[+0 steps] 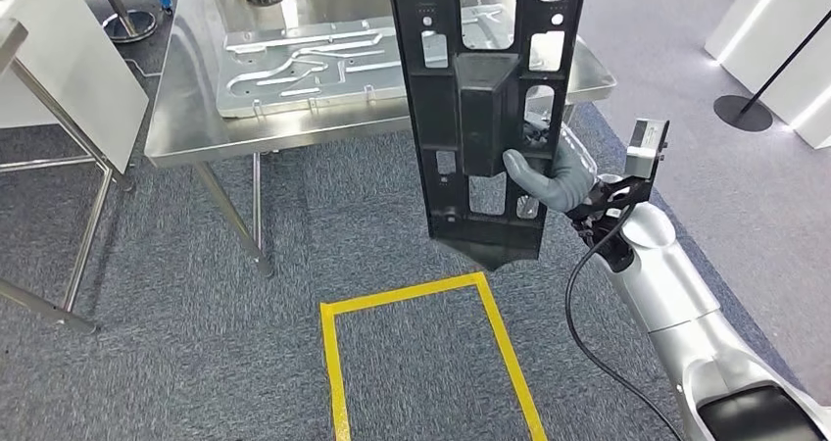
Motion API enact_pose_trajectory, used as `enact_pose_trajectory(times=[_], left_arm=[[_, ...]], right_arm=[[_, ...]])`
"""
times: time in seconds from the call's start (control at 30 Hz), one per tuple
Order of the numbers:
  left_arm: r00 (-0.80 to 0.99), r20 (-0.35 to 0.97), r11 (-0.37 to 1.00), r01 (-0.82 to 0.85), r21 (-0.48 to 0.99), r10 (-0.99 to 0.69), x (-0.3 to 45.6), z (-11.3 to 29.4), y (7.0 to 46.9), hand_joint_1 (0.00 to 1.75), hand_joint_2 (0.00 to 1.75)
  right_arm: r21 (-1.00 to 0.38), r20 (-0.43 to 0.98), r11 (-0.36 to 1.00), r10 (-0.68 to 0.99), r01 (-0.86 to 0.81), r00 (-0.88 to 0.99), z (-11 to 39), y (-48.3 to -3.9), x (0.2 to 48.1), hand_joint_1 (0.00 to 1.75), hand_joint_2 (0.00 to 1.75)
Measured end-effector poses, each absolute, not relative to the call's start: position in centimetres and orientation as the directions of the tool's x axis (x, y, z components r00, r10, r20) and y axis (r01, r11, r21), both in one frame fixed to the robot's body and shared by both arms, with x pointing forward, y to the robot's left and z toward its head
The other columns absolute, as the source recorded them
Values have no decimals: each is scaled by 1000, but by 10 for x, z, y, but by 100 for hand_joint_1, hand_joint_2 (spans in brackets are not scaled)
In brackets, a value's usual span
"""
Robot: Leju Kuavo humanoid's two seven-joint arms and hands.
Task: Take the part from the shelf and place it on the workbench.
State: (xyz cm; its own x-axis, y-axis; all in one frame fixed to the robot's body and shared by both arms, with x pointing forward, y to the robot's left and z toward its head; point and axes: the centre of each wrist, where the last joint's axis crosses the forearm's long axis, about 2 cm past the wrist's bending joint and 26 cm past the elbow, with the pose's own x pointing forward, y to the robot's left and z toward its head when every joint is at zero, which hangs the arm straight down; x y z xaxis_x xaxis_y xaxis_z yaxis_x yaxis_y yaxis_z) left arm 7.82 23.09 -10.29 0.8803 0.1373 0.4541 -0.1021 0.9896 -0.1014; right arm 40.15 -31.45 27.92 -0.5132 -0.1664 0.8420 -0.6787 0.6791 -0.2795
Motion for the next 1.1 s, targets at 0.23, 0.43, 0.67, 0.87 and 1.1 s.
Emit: enact_pose_trajectory(times=[0.23,0.43,0.67,0.87,1.1], left_arm=[[882,451,989,-100,-105,137,76,-103,229,0,175],[881,454,990,-94,-104,132,78,-103,229,0,175],[886,446,991,-91,-100,126,75,-103,229,0,175],[888,442,992,-92,-91,123,74,-104,233,0,175],[887,445,991,-91,-95,124,76,-103,232,0,175]], right_arm=[[-272,849,684,-161,-677,-504,277,-318,402,147,175],[-274,848,687,-158,-673,-507,278,-322,401,147,175],[-267,851,692,-158,-671,-501,273,-323,398,147,175],[-259,857,693,-156,-672,-491,267,-324,395,147,175],[-256,861,701,-146,-665,-486,265,-332,393,147,175]])
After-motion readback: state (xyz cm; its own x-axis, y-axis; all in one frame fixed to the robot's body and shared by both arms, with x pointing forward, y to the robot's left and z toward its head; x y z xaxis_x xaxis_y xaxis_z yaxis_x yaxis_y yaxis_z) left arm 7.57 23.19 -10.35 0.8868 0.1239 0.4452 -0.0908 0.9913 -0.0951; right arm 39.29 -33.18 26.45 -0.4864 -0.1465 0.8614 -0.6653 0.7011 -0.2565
